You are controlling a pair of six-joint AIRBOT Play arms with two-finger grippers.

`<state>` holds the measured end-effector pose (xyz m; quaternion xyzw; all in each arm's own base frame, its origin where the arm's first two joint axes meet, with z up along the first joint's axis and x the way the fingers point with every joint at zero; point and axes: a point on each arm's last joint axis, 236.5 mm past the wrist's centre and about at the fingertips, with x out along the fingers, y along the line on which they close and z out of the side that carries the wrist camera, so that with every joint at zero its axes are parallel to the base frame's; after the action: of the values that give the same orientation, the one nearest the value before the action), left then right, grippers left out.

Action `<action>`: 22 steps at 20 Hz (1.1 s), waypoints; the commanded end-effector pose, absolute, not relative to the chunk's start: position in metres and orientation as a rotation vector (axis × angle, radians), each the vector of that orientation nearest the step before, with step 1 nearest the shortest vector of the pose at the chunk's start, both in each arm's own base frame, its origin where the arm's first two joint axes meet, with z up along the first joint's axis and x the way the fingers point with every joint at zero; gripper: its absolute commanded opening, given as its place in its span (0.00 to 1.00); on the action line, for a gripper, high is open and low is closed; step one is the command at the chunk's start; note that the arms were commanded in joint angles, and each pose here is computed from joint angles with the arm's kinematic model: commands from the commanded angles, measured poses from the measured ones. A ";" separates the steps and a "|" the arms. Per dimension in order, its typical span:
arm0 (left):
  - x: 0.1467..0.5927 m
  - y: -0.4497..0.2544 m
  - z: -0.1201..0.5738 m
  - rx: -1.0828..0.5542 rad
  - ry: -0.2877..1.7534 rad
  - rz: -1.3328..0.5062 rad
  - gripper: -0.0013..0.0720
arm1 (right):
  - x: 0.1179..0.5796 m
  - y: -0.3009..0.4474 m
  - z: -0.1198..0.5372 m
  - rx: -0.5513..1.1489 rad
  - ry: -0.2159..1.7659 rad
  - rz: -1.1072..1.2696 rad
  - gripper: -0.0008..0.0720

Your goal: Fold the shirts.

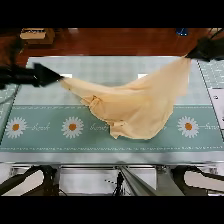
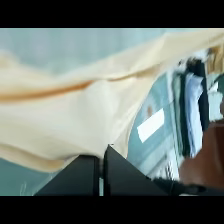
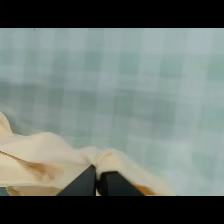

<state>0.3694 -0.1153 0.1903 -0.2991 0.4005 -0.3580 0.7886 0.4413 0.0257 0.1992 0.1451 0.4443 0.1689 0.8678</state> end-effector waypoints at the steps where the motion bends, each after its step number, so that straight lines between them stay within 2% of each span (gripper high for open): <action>1: 0.338 -0.099 0.357 -0.429 0.430 -0.765 0.05 | 0.414 0.046 0.323 0.268 0.551 0.386 0.05; 3: 0.307 -0.096 0.456 -0.279 0.137 -0.689 0.05 | 0.377 0.050 0.420 0.242 0.237 0.362 0.05; 6: 0.226 -0.107 0.582 -0.101 -0.276 -0.580 0.05 | 0.283 0.050 0.547 0.166 -0.196 0.298 0.05; 8: 0.179 -0.123 0.604 -0.048 -0.334 -0.537 0.05 | 0.215 0.048 0.593 0.091 -0.355 0.225 0.05; 10: 0.147 -0.125 0.599 0.010 -0.325 -0.436 0.05 | 0.164 0.033 0.604 0.045 -0.384 0.096 0.05; 13: 0.115 -0.098 0.573 0.071 -0.252 -0.184 0.05 | 0.116 0.005 0.575 -0.031 -0.265 -0.098 0.05; 15: 0.100 -0.080 0.547 0.091 -0.165 -0.062 0.05 | 0.107 -0.007 0.539 -0.032 -0.117 -0.158 0.05; 19: 0.110 -0.075 0.470 0.098 0.158 -0.079 0.05 | 0.128 -0.016 0.447 -0.048 0.305 -0.161 0.05; 22: 0.145 -0.065 0.408 0.028 0.391 -0.163 0.05 | 0.169 -0.015 0.393 -0.022 0.558 -0.085 0.05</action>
<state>0.1316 -0.0773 0.4674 0.0336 0.0809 -0.0723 0.9935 0.1545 -0.0102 0.4546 -0.0135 0.1367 -0.0525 0.9891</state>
